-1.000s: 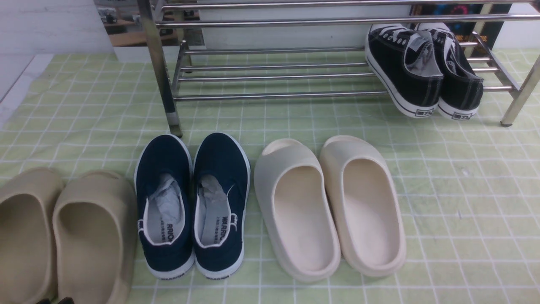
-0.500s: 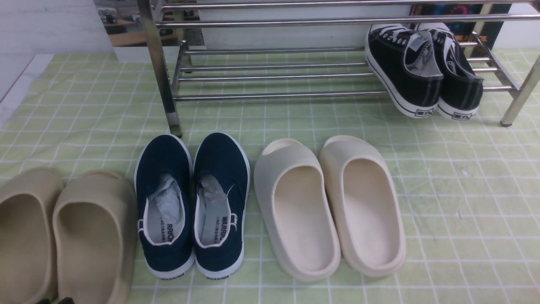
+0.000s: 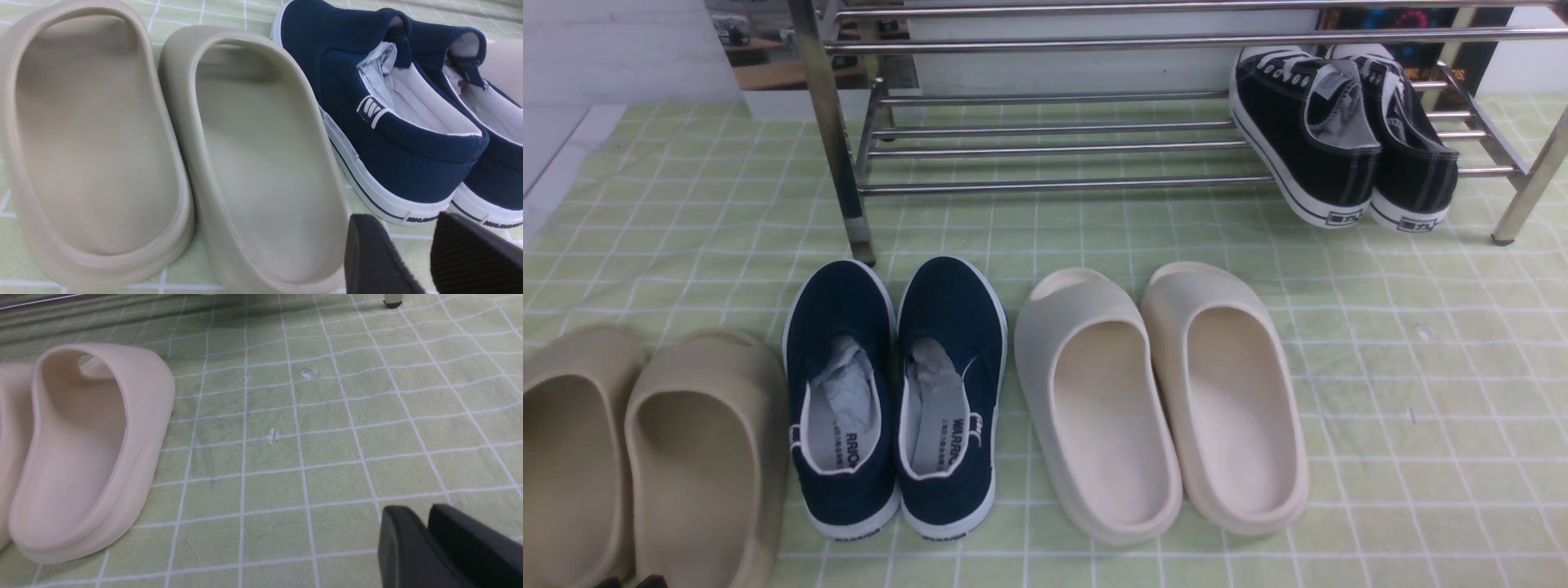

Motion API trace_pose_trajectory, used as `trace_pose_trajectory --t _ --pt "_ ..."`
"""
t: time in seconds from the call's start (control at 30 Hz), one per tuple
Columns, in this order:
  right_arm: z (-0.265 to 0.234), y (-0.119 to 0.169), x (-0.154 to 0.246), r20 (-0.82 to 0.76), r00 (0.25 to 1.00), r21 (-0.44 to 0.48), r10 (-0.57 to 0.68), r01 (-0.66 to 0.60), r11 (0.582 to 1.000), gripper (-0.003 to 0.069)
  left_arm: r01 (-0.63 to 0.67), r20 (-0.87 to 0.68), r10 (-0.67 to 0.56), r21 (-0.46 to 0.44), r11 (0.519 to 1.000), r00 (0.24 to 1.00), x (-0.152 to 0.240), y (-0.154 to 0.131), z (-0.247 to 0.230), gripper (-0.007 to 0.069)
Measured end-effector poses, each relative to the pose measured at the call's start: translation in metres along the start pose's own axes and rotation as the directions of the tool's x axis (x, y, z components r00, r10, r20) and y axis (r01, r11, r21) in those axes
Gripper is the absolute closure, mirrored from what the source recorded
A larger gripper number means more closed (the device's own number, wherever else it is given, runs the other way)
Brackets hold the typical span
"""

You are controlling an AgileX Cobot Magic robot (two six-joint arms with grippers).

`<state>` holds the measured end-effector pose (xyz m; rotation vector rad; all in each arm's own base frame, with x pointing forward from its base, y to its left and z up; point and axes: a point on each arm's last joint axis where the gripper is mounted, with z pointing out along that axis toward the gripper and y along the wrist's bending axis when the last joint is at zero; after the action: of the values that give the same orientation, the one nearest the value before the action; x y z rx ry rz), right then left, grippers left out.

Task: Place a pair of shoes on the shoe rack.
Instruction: Use the left arm to grab the shoe closest to it

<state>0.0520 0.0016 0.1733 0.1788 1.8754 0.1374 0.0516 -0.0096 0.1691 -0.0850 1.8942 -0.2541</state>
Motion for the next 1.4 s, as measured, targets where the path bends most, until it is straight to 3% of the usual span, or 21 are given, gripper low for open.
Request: trace_pose_trajectory --t 0.47,0.7,0.93,1.03,1.07,1.13,1.2,1.27,1.37,1.4 --pt "0.0 0.0 0.0 0.0 1.0 0.0 0.0 0.0 1.0 0.0518 0.0 0.036 0.0 0.002 1.0 0.999 -0.003 0.0 0.0 0.0386" --pt "0.0 0.0 0.0 0.0 1.0 0.0 0.0 0.0 1.0 0.0509 0.001 0.332 -0.007 0.021 1.0 0.943 -0.03 -0.002 -0.005 0.0386" --pt "0.0 0.0 0.0 0.0 1.0 0.0 0.0 0.0 1.0 0.0507 0.125 0.609 -0.171 0.117 0.985 0.775 -0.056 -0.001 -0.02 0.0386" --pt "0.0 0.0 0.0 0.0 1.0 0.0 0.0 0.0 1.0 0.0503 0.265 0.673 -0.377 0.269 0.926 0.637 -0.066 0.001 -0.028 0.0386" --pt "0.0 0.0 0.0 0.0 1.0 0.0 0.0 0.0 1.0 0.0503 0.274 0.673 -0.393 0.281 0.92 0.626 -0.066 0.001 -0.029 0.0386" --pt "0.0 0.0 0.0 0.0 1.0 0.0 0.0 0.0 1.0 0.0498 0.356 0.662 -0.564 0.437 0.826 0.494 -0.072 0.002 -0.036 0.0386" --pt "0.0 0.0 0.0 0.0 1.0 0.0 0.0 0.0 1.0 0.0496 0.364 0.642 -0.616 0.498 0.787 0.456 -0.082 -0.001 -0.042 0.0395" --pt "0.0 0.0 0.0 0.0 1.0 0.0 0.0 0.0 1.0 0.0495 0.34 0.625 -0.604 0.5 0.796 0.495 -0.098 -0.009 -0.05 0.0425" --pt "0.0 0.0 0.0 0.0 1.0 0.0 0.0 0.0 1.0 0.0493 0.305 0.558 -0.476 0.375 0.875 0.68 -0.138 -0.027 -0.061 0.0552" --pt "0.0 0.0 0.0 0.0 1.0 0.0 0.0 0.0 1.0 0.0493 0.303 0.499 -0.414 0.292 0.907 0.761 -0.153 -0.031 -0.059 0.0601"
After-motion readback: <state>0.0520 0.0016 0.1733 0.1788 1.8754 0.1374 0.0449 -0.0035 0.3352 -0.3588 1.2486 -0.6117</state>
